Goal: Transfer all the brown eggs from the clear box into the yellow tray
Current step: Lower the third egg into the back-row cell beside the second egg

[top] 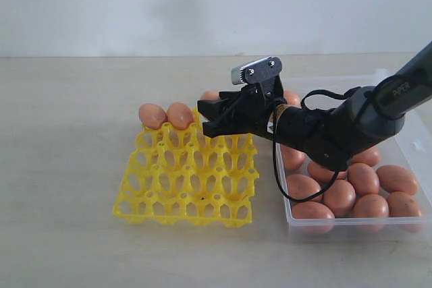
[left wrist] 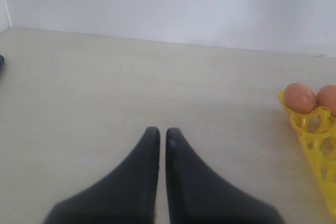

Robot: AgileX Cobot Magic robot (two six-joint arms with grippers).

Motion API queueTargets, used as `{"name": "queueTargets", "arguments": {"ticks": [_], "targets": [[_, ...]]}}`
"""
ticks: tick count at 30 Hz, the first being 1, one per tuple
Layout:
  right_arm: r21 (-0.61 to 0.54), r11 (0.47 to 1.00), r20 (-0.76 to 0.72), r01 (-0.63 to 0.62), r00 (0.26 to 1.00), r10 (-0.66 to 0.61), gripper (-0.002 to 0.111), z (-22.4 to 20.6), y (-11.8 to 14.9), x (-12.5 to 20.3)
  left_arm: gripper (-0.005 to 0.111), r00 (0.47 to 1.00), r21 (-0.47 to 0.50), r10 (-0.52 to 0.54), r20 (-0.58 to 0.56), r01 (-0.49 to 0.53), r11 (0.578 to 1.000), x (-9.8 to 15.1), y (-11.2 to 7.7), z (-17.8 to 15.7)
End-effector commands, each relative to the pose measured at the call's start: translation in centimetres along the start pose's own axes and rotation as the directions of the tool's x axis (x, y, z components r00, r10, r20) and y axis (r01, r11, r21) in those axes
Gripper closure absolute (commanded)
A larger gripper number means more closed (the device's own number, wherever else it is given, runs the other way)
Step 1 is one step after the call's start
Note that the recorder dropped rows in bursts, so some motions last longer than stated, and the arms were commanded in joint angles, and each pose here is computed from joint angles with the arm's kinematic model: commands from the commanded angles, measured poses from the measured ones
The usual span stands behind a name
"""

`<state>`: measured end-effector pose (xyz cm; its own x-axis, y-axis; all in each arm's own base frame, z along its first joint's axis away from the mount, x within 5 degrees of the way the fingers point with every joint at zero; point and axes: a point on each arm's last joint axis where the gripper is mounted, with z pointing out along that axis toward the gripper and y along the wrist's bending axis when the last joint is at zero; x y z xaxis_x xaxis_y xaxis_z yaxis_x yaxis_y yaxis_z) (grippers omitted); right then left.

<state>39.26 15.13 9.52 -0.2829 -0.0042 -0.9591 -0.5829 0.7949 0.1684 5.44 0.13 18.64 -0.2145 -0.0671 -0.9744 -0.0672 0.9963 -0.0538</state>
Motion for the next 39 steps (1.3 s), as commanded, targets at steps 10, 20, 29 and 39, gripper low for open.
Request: {"name": "queueTargets", "arguments": {"ticks": [10, 20, 29, 39], "targets": [[0.003, 1.0, 0.007, 0.007, 1.0, -0.007, 0.108, 0.08, 0.02, -0.14, 0.103, 1.0, -0.003, 0.003, 0.003, -0.003, 1.0, 0.07, 0.02, 0.01], [0.003, 1.0, 0.006, 0.009, 1.0, -0.009, 0.108, 0.08, 0.01, -0.14, 0.103, 1.0, -0.003, 0.003, 0.003, -0.003, 1.0, 0.07, 0.02, 0.01], [-0.02, 0.999, -0.004, 0.029, 1.0, -0.029, 0.108, 0.08, 0.22, -0.05, 0.103, 1.0, -0.003, 0.003, 0.008, -0.003, 1.0, 0.03, 0.03, 0.01], [-0.016, 0.999, -0.013, 0.028, 1.0, -0.029, 0.108, 0.09, 0.18, 0.13, 0.103, 1.0, -0.003, 0.003, 0.008, -0.003, 1.0, 0.03, 0.03, 0.01]]}}
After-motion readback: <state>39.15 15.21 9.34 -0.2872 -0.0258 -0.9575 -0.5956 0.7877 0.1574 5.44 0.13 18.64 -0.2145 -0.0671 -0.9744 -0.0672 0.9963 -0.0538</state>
